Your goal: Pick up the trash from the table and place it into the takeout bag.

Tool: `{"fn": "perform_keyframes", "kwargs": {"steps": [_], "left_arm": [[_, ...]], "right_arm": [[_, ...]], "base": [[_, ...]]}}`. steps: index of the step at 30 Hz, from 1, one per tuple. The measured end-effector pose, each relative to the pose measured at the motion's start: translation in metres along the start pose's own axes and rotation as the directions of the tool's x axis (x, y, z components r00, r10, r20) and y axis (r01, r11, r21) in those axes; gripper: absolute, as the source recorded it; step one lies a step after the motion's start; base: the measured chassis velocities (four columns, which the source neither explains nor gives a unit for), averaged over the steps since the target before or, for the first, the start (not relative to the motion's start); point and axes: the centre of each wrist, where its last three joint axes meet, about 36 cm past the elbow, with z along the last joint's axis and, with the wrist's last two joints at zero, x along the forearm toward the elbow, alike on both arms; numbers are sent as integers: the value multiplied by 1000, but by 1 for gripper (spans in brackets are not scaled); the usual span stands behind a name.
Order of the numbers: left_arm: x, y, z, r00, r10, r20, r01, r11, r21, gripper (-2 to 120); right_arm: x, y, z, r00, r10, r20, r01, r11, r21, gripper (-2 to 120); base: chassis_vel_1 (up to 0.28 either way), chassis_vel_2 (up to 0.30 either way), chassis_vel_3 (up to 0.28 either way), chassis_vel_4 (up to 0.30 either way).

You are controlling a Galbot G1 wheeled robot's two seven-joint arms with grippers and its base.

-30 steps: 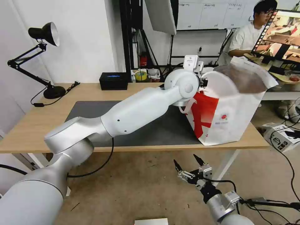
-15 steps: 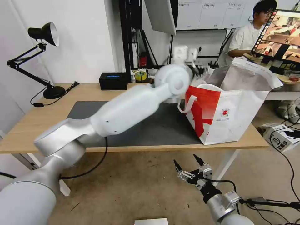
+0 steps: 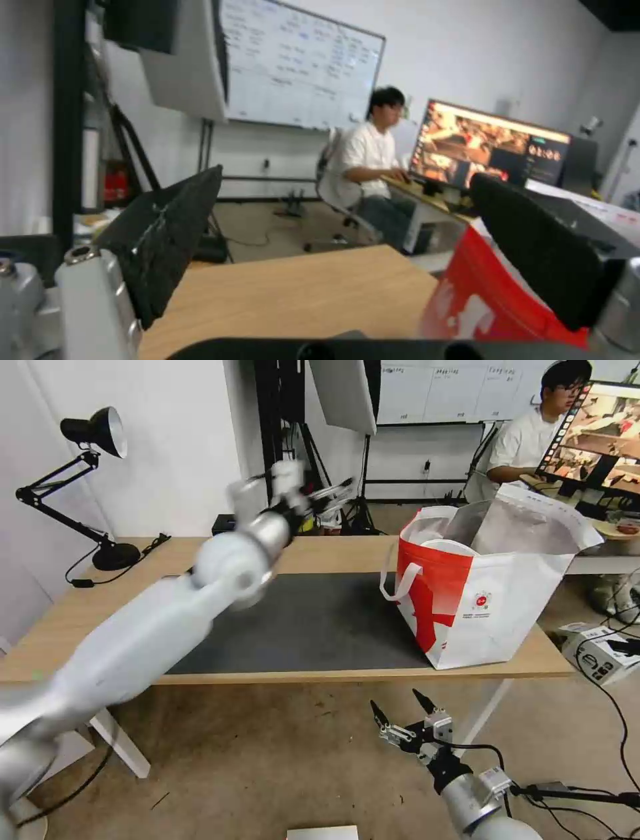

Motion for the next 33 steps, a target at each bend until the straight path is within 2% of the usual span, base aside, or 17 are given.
{"fn": "perform_keyframes", "kwargs": {"steps": [2, 4, 6, 7, 9, 11, 12, 13, 15, 20, 22, 24, 27, 33], "left_arm": [[26, 13, 11, 1000, -8, 29, 9, 1000, -9, 100], [36, 19, 17, 999, -16, 40, 16, 1000, -10, 100], [62, 30, 30, 995, -32, 93, 33, 999, -6, 100], [62, 30, 30, 995, -32, 93, 33, 999, -6, 100], [90, 39, 38, 991, -51, 127, 53, 998, -13, 100], [102, 41, 44, 990, -56, 130, 58, 998, -14, 100], [120, 44, 59, 991, -57, 125, 61, 998, -23, 100], [120, 44, 59, 991, -57, 125, 61, 998, -23, 100], [141, 46, 77, 990, -65, 128, 70, 997, -34, 100], [155, 45, 95, 990, -81, 118, 90, 994, -68, 100], [164, 51, 105, 988, -107, 115, 119, 988, -101, 100], [169, 53, 107, 985, -124, 121, 138, 984, -113, 100], [193, 62, 121, 973, -192, 129, 211, 966, -148, 100], [227, 68, 141, 958, -260, 118, 277, 947, -164, 100]], "right_arm": [[0, 0, 0, 1000, 0, 0, 0, 1000, 0, 100], [0, 0, 0, 1000, 0, 0, 0, 1000, 0, 100], [0, 0, 0, 1000, 0, 0, 0, 1000, 0, 100], [0, 0, 0, 1000, 0, 0, 0, 1000, 0, 100], [0, 0, 0, 1000, 0, 0, 0, 1000, 0, 100], [0, 0, 0, 1000, 0, 0, 0, 1000, 0, 100], [0, 0, 0, 1000, 0, 0, 0, 1000, 0, 100], [0, 0, 0, 1000, 0, 0, 0, 1000, 0, 100], [0, 0, 0, 1000, 0, 0, 0, 1000, 0, 100], [0, 0, 0, 1000, 0, 0, 0, 1000, 0, 100], [0, 0, 0, 1000, 0, 0, 0, 1000, 0, 100], [0, 0, 0, 1000, 0, 0, 0, 1000, 0, 100], [0, 0, 0, 1000, 0, 0, 0, 1000, 0, 100], [0, 0, 0, 1000, 0, 0, 0, 1000, 0, 100]], "base": [[0, 0, 0, 0], [0, 0, 0, 0], [0, 0, 0, 0], [0, 0, 0, 0], [0, 0, 0, 0], [0, 0, 0, 0], [0, 0, 0, 0], [0, 0, 0, 0], [0, 0, 0, 0], [0, 0, 0, 0], [0, 0, 0, 0], [0, 0, 0, 0], [0, 0, 0, 0], [0, 0, 0, 0]]}}
